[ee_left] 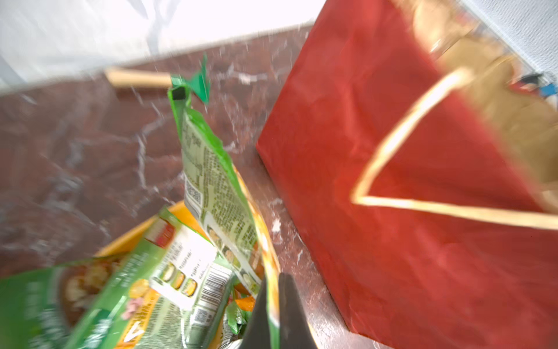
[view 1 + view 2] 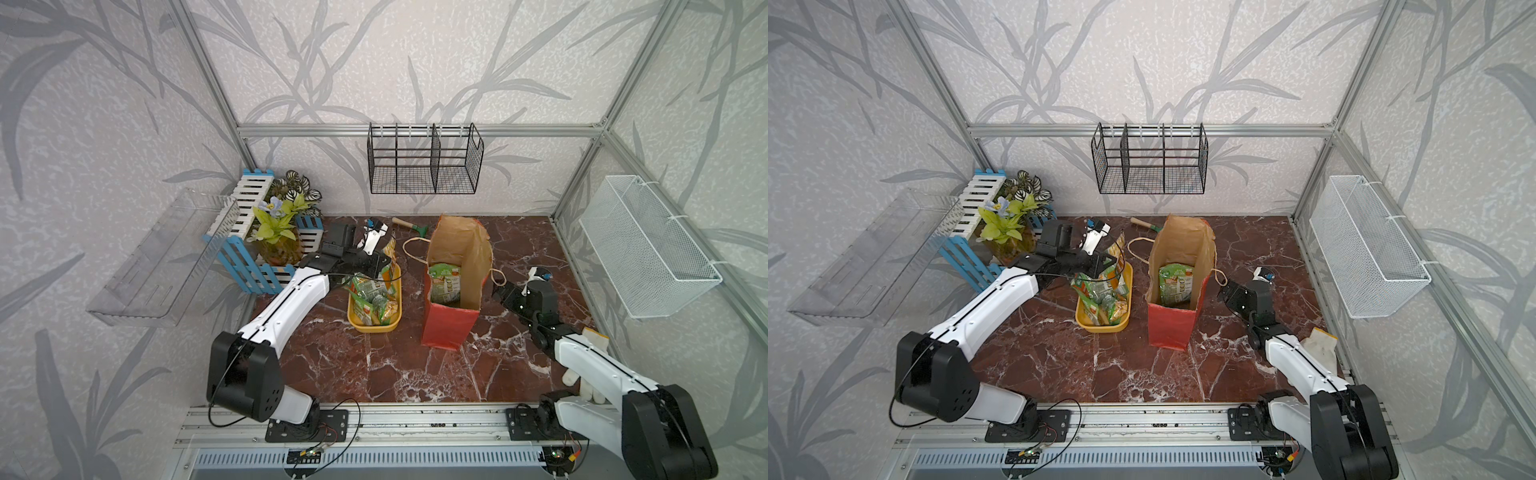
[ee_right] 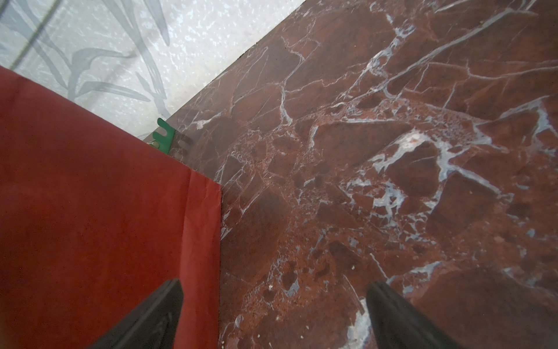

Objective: Place the condiment packets inside the bag
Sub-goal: Pick up the condiment packet from the storage box, then place the condiment packet in the paper bag, then pick up the condiment packet from the storage box.

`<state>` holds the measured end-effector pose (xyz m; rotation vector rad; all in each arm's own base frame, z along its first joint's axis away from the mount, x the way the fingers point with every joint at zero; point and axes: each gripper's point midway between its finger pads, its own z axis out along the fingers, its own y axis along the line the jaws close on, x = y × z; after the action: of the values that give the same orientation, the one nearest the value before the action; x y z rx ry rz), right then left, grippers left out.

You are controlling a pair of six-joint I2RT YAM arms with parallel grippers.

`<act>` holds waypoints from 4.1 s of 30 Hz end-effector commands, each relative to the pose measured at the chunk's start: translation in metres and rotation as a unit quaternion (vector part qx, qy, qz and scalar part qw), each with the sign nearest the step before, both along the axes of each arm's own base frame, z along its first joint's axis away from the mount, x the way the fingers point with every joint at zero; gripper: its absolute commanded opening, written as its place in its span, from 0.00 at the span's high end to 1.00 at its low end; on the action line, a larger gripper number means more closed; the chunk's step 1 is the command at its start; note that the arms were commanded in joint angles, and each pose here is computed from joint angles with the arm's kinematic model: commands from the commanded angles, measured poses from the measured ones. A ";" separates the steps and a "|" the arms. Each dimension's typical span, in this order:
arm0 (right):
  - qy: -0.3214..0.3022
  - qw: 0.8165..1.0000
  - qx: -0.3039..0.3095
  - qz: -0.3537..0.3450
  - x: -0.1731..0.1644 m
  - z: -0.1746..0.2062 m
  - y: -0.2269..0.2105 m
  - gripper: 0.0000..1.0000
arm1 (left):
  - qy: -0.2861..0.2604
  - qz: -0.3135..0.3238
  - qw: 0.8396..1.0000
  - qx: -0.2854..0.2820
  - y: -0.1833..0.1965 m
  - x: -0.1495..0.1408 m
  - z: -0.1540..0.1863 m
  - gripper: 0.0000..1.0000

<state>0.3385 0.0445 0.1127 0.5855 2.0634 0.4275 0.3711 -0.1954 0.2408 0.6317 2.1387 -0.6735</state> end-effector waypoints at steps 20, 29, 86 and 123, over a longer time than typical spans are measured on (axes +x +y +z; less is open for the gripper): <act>0.001 1.000 0.006 0.006 0.008 0.003 0.004 0.01 | -0.229 -0.143 0.963 -0.008 -0.091 -0.070 0.173 1.00; 0.001 1.000 0.007 0.009 0.009 0.005 0.005 0.01 | -0.186 -0.180 0.966 -0.015 -0.150 -0.067 0.155 1.00; 0.008 1.000 0.009 0.016 0.008 0.002 0.009 0.01 | -0.058 -0.231 0.943 0.232 0.108 -0.083 -0.060 0.00; 0.022 1.000 0.008 0.020 0.011 0.000 0.011 0.01 | -0.126 -0.477 0.719 0.489 0.084 -0.078 -0.092 1.00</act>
<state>0.3423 0.0531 0.1017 0.5794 2.1341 0.4528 0.2993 -0.1088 0.1235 2.3453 1.6778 0.1495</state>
